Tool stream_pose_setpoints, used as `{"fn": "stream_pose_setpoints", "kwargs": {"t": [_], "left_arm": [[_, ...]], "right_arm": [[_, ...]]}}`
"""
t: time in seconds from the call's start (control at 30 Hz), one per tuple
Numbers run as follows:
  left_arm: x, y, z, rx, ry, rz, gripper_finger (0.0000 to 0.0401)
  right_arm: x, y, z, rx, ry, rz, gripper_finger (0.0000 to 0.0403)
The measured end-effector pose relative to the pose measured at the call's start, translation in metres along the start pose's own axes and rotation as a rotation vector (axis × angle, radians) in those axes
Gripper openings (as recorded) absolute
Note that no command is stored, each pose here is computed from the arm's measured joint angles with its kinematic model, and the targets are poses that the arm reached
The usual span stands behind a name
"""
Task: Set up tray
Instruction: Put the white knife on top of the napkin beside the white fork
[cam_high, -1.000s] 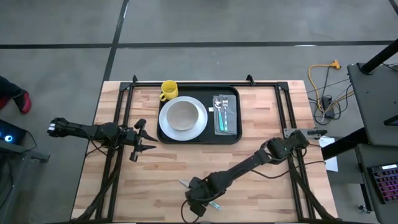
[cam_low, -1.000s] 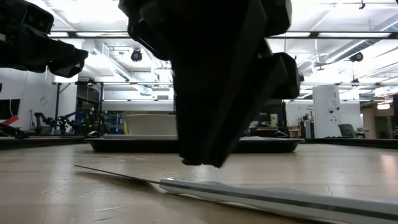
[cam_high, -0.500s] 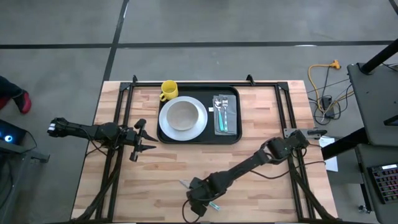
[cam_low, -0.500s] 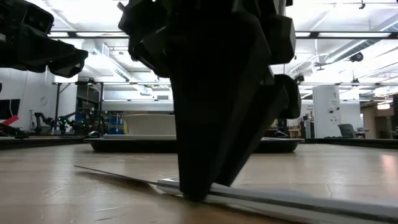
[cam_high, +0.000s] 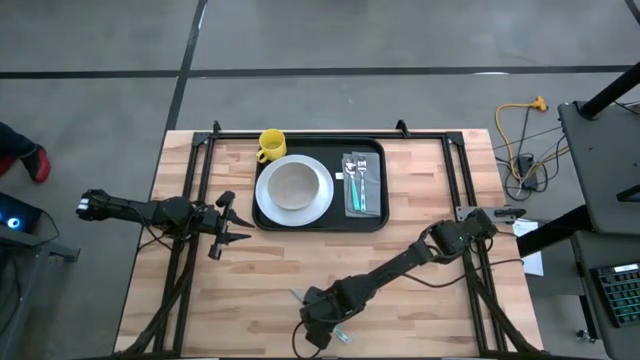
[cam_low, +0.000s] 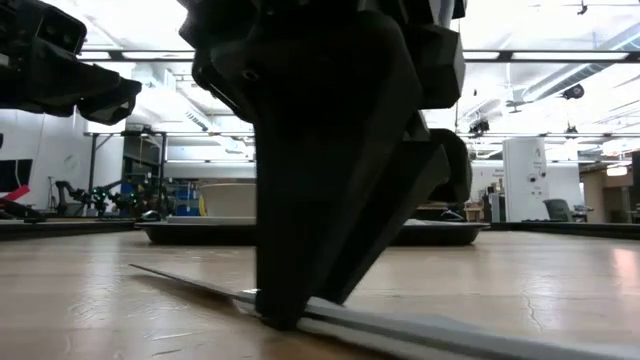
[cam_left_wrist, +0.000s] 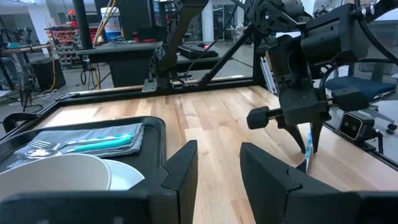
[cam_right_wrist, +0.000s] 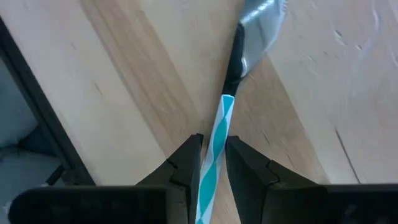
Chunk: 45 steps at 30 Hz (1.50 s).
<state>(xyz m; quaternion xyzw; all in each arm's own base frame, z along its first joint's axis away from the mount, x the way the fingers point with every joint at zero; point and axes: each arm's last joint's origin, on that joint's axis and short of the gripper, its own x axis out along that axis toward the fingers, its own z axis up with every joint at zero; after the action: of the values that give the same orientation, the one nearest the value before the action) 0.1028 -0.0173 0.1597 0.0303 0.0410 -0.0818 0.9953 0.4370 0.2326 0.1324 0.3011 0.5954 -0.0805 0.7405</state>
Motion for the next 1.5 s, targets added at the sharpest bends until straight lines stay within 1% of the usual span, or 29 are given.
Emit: {"fn": "stream_pose_setpoints", "kwargs": {"t": [0.13,0.27,0.37,0.47,0.53,0.77,0.9,1.23,1.43,1.5], "left_arm": [[0.000,0.000,0.000,0.000,0.000,0.000,0.0102],[0.000,0.000,0.000,0.000,0.000,0.000,0.0102],[0.000,0.000,0.000,0.000,0.000,0.000,0.0102],[0.000,0.000,0.000,0.000,0.000,0.000,0.0102],[0.000,0.000,0.000,0.000,0.000,0.000,0.0102],[0.000,0.000,0.000,0.000,0.000,0.000,0.0102],[0.000,0.000,0.000,0.000,0.000,0.000,0.0102],[0.000,0.000,0.000,0.000,0.000,0.000,0.0102],[0.000,0.000,0.000,0.000,0.000,0.000,0.0102],[0.000,0.000,0.000,0.000,0.000,0.000,0.0102]], "right_arm": [[0.001,0.000,0.000,-0.002,-0.005,0.003,0.0070],[0.003,-0.002,-0.001,-0.001,-0.002,-0.002,0.0063],[0.005,-0.004,-0.003,0.020,0.002,-0.010,0.0049],[0.007,-0.005,-0.004,0.073,0.005,-0.016,0.0025],[0.007,-0.006,-0.004,0.091,0.006,-0.017,0.0017],[0.005,-0.006,-0.004,0.112,0.006,-0.016,0.0015],[-0.001,-0.005,-0.003,0.123,-0.003,-0.010,0.0014],[-0.011,-0.006,-0.001,0.144,-0.051,-0.040,0.0013],[-0.017,-0.014,0.003,0.184,-0.053,-0.103,0.0013],[-0.017,-0.017,0.006,0.196,-0.054,-0.109,0.0013]]}}
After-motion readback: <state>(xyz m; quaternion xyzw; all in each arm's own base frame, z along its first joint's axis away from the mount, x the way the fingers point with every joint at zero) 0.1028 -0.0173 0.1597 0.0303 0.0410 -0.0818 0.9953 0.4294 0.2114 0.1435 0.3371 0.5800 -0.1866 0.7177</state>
